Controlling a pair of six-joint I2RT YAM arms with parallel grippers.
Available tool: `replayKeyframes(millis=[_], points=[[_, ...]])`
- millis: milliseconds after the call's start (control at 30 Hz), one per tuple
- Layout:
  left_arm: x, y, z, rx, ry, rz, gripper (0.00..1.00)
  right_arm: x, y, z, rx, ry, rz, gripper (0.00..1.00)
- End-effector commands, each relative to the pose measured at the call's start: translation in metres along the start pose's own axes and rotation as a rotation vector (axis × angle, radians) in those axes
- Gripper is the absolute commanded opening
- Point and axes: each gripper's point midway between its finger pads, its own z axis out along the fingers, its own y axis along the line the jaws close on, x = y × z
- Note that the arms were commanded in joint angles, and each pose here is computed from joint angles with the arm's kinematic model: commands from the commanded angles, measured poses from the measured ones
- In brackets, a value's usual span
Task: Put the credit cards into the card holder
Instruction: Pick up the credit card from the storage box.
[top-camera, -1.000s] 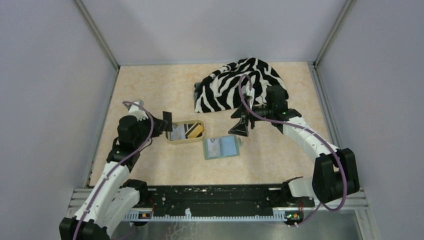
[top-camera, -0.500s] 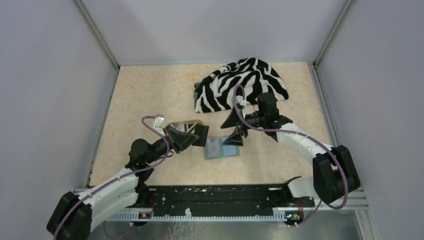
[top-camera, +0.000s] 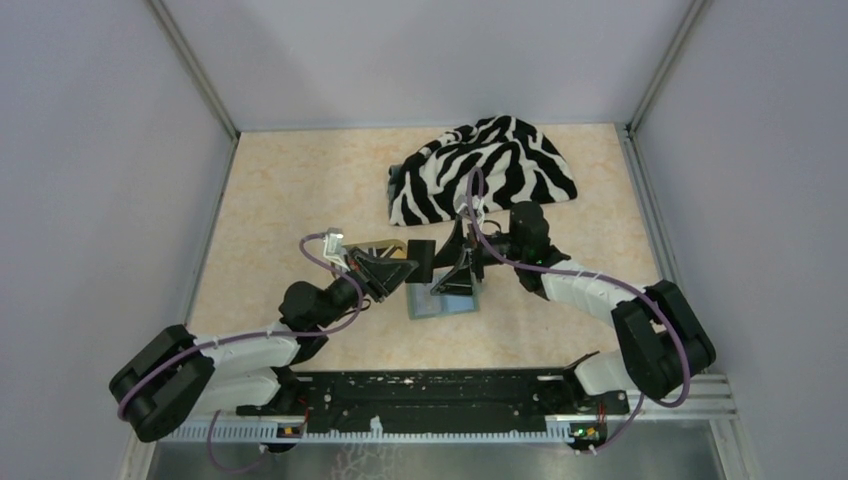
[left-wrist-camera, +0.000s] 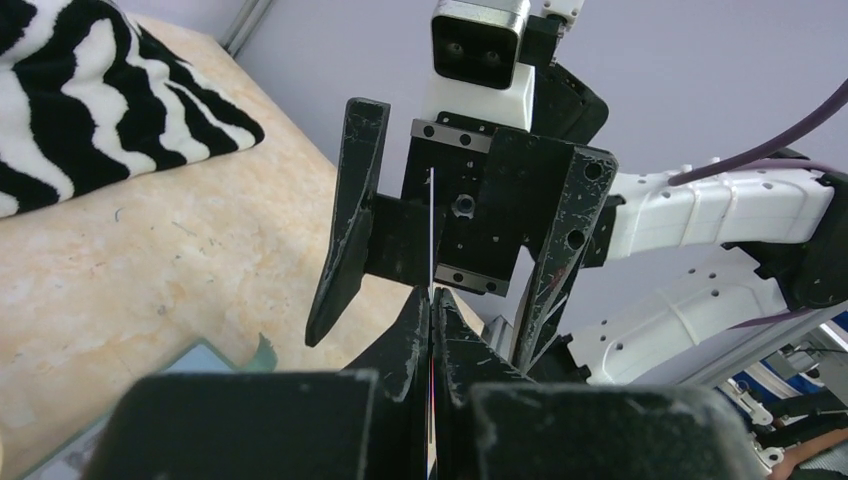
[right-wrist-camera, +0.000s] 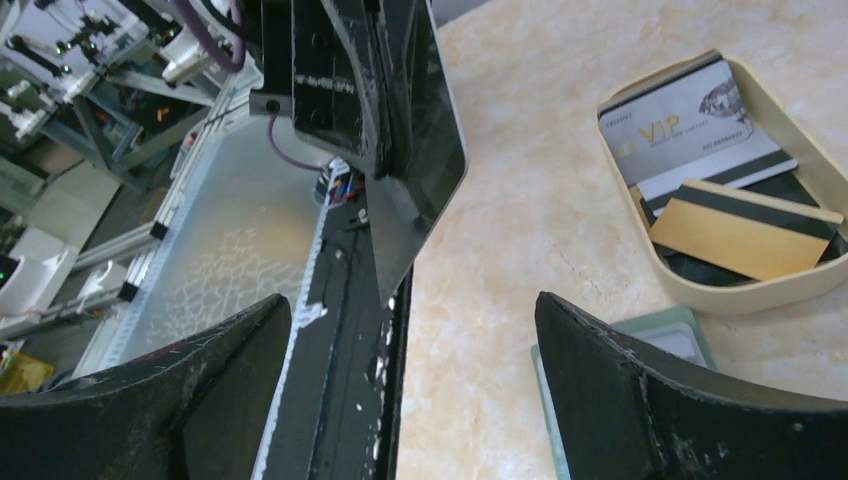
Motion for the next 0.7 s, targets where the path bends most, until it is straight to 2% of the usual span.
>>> replayKeyframes(millis=[0,67,167,367,467,600,667], points=[[-0.025,-0.026,0.016,0.087,-0.109,0.023,0.00,-0.029,0.011,0.007,-0.020,-0.089,-0.004,0.87],[-0.024,-0.028,0.018,0.094,-0.109,0.019,0.00,-0.030,0.011,0.008,-0.017,-0.098,0.013,0.80],[-0.023,-0.029,0.019,0.102,-0.110,0.014,0.00,-0.031,0.014,0.010,-0.028,-0.099,0.022,0.62],[-0.019,-0.031,0.019,0.117,-0.095,0.013,0.02,-0.036,0.020,0.011,-0.054,-0.106,0.025,0.14],[-0.019,-0.032,0.016,0.118,-0.089,0.045,0.29,-0.032,0.018,0.011,-0.067,-0.075,0.025,0.01],[-0.018,-0.029,0.003,0.086,-0.049,0.107,0.68,-0.024,0.023,0.011,-0.131,0.011,-0.025,0.00],[-0.020,-0.026,-0.001,0.036,0.006,0.156,0.77,-0.015,0.026,0.009,-0.166,0.069,-0.039,0.00]])
